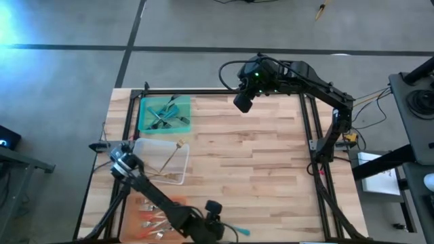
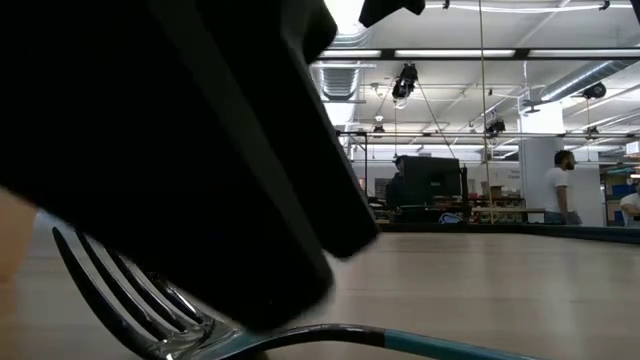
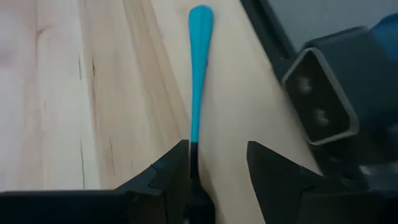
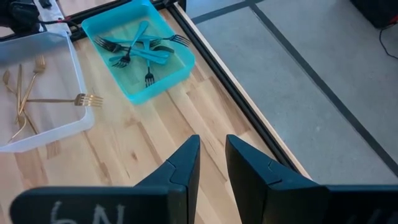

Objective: Sort silverware by color (type)
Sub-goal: Put the blue fork into the blue bin

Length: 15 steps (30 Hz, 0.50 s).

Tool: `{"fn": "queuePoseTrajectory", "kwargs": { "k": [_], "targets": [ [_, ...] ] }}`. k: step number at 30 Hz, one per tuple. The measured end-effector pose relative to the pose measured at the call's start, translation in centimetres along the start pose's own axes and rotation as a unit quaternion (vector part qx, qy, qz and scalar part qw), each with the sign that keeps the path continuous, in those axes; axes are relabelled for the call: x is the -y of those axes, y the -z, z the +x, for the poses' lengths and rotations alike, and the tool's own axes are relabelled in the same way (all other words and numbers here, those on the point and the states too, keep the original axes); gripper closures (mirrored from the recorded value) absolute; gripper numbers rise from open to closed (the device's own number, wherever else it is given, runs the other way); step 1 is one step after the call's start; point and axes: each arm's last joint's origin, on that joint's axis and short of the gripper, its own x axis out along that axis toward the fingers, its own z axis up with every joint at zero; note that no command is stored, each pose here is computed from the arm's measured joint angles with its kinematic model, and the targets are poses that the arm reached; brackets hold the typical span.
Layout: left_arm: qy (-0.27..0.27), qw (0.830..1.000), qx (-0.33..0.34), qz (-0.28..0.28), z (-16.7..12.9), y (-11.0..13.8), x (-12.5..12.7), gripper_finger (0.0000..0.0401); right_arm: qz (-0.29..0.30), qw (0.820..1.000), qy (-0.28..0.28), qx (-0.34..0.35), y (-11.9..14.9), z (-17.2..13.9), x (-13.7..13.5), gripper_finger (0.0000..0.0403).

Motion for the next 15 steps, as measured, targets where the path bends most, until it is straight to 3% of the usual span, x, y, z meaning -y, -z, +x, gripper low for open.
{"fn": "queuePoseTrajectory", "kwargs": {
  "k": [11,15],
  "targets": [
    [0.017,0.999,-0.006,-0.034,3.8,0.4,-1.8,0.026,0.001,1.0,-0.001,0.004,-0.1,0.0,0.0,0.0335],
    [0.036,0.996,-0.021,-0.082,4.6,0.7,-2.5,0.0289,0.003,1.0,-0.001,0.011,-0.2,0.0,0.0,0.0335]
  ]
}}
